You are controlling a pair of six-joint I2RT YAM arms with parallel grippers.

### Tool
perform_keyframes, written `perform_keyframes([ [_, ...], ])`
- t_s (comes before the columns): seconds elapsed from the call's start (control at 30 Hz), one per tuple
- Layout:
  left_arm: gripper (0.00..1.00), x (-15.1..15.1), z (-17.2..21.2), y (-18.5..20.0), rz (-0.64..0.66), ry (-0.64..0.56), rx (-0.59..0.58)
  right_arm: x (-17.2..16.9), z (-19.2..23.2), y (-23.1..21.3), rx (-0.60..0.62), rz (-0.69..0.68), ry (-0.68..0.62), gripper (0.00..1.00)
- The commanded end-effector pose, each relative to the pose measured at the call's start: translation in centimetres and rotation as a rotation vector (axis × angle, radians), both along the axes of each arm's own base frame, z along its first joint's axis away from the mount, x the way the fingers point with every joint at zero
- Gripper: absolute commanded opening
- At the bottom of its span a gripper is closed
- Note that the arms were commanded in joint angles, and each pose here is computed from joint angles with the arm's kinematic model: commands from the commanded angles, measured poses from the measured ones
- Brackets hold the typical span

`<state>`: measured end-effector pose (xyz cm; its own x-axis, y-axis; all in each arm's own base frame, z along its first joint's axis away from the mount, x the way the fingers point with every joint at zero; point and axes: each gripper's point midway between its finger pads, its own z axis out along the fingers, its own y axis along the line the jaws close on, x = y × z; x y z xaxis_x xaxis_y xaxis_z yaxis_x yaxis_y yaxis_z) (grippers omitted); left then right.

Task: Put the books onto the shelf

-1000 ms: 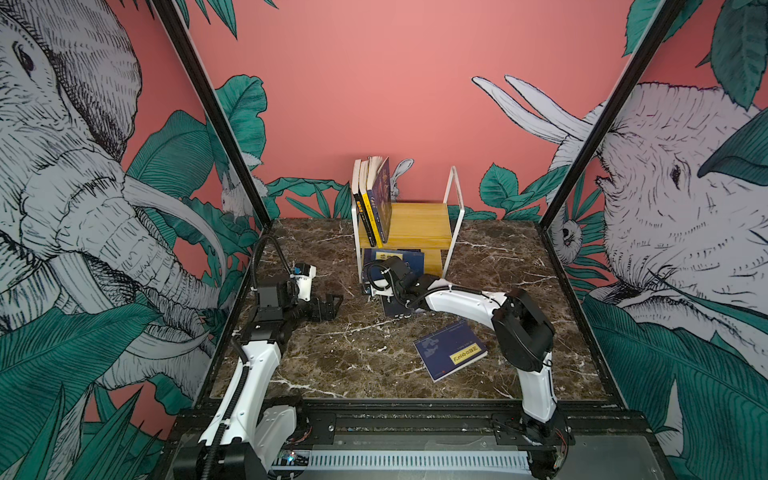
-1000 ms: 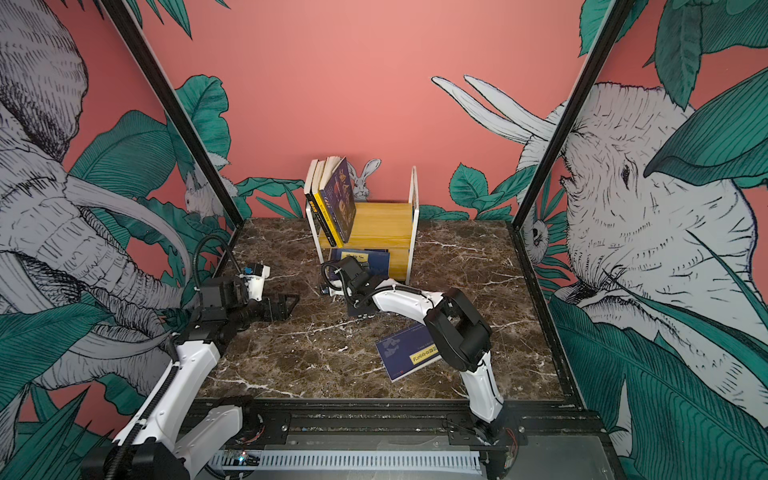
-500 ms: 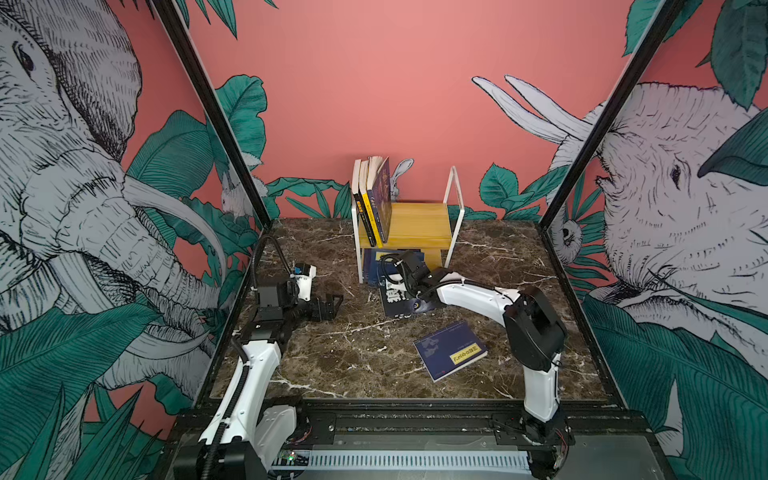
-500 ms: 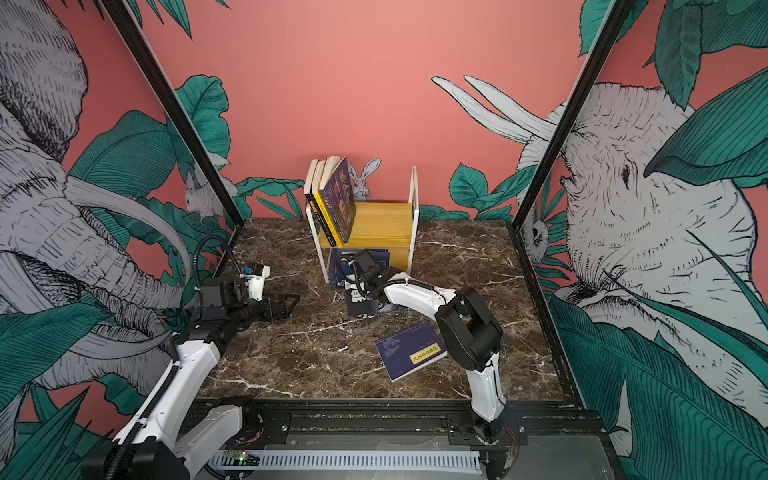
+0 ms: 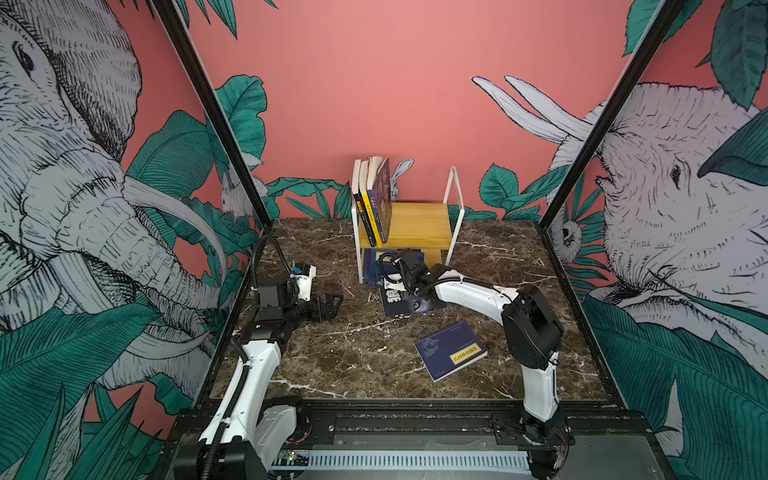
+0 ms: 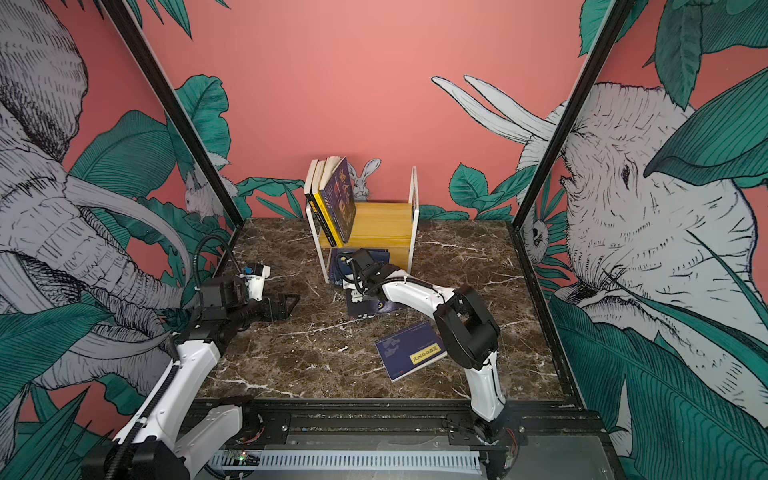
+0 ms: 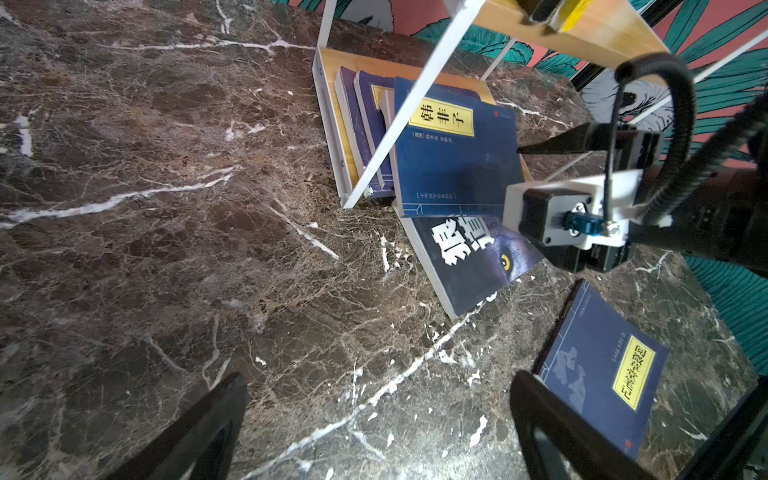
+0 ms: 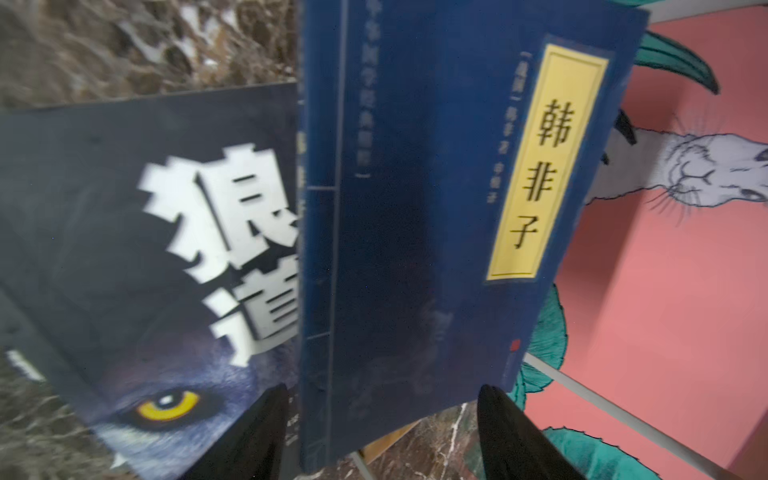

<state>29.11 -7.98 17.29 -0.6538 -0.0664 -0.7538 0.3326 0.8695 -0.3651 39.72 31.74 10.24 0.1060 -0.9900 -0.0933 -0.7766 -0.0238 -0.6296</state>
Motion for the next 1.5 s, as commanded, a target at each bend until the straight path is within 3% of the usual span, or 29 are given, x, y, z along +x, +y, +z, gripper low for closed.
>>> perform_keyframes([
  [0.0,0.99,0.0,-0.3,0.0,-0.003,0.002,-0.002,-1.5,0.6,-0.2,0.054,0.003,0.056,0.75],
  [0.37,0.99,0.0,-0.2,0.2,0.007,0.008,-0.004,1.5,-1.4,-2.5,-0.059,-0.074,0.008,0.72],
  [0.77,0.99,0.1,-0.2,0.3,0.011,0.002,-0.013,2.8,-0.3,-0.8,-0.003,-0.074,-0.005,0.53],
  [1.03,0.99,0.1,-0.2,0.3,0.015,0.008,-0.021,3.5,0.5,0.1,0.017,-0.074,-0.027,0.49],
  [1.17,0.99,0.2,-0.2,0.4,0.017,0.003,-0.018,3.5,0.2,0.3,0.02,-0.069,-0.023,0.52],
  [1.3,0.99,0.1,-0.3,0.5,0.019,0.011,-0.018,2.3,-0.6,0.4,-0.008,-0.053,0.02,0.65],
  [1.47,0.99,0.1,-0.3,0.4,0.017,0.007,-0.023,0.3,0.3,2.3,0.085,-0.029,0.1,0.69],
])
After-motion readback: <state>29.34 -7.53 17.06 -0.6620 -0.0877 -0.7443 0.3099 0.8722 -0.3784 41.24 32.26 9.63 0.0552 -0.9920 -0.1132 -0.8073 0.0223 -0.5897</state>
